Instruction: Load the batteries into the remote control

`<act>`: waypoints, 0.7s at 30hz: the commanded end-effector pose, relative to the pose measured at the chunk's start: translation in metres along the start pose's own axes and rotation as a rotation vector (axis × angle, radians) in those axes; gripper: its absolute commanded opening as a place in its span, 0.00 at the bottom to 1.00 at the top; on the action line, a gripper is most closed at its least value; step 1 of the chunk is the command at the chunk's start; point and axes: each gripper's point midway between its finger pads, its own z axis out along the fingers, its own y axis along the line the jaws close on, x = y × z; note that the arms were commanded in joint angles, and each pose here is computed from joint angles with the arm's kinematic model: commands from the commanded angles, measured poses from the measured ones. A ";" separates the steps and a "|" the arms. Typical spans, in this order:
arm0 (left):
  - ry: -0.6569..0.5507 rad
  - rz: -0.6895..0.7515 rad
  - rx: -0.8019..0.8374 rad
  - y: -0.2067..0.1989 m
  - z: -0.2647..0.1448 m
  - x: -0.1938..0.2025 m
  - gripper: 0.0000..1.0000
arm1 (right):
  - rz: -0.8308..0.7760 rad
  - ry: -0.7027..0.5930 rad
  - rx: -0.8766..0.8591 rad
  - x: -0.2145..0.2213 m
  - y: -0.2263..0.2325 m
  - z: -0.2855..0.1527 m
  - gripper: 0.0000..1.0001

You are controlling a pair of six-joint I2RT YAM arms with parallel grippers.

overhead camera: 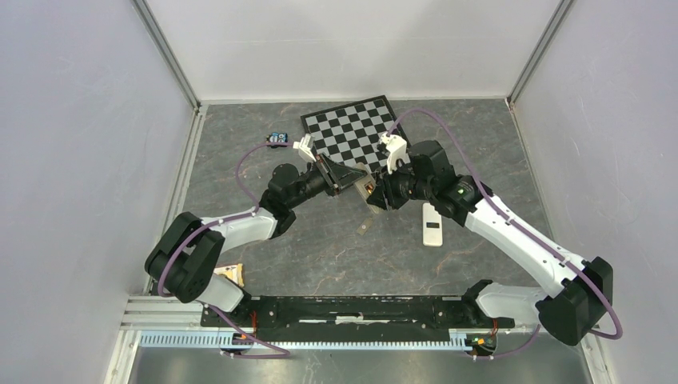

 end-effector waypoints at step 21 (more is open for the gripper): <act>-0.015 -0.031 0.112 -0.033 -0.004 -0.005 0.02 | 0.002 -0.108 0.131 -0.034 -0.014 -0.016 0.19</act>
